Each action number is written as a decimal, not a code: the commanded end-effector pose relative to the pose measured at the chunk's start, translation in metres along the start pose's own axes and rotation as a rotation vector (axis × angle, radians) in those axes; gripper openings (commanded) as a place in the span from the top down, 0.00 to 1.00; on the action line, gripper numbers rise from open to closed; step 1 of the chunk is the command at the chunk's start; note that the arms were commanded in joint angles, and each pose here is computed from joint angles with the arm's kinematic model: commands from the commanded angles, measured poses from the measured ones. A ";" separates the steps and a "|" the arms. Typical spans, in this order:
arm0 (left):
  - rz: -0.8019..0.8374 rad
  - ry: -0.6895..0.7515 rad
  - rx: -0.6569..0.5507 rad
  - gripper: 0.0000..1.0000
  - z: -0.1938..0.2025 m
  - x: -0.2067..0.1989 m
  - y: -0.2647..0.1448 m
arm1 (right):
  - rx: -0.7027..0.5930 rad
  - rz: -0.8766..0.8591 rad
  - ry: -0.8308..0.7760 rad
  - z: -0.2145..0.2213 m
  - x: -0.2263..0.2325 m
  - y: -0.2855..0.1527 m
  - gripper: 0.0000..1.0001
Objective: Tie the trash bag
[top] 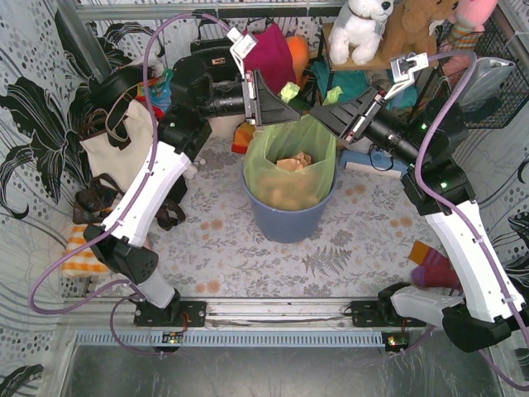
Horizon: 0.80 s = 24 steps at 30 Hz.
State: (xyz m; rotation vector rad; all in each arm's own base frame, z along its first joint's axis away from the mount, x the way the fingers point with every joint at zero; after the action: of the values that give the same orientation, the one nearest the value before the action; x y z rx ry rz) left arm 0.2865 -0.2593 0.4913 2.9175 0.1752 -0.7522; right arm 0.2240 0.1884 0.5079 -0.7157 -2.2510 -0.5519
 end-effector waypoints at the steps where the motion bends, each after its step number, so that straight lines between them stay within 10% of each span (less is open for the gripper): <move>1: 0.181 0.094 -0.060 0.81 -0.027 -0.040 -0.001 | -0.034 -0.023 -0.031 -0.007 0.007 -0.002 0.69; 12: 0.092 0.257 -0.311 0.85 -0.089 -0.094 -0.037 | -0.109 -0.166 -0.141 -0.057 0.067 0.010 0.99; 24: -0.053 0.184 -0.321 0.85 -0.047 -0.069 -0.050 | -0.074 -0.027 -0.046 -0.019 0.006 0.014 1.00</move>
State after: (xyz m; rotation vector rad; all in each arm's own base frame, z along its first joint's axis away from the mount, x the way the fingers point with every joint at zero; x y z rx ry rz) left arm 0.2320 -0.2104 0.5689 2.7058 0.2715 -0.4448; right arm 0.2257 0.1869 0.5500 -0.7130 -2.3502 -0.6350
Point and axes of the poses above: each gripper's point midway between its finger pads, its own y axis out along the fingers, its own x axis along the line the jaws close on, z = x × y, the point moved 6 cm from there along -y, back along the fingers, and after that the axes turned 10 degrees about y, right-handed, at the moved point
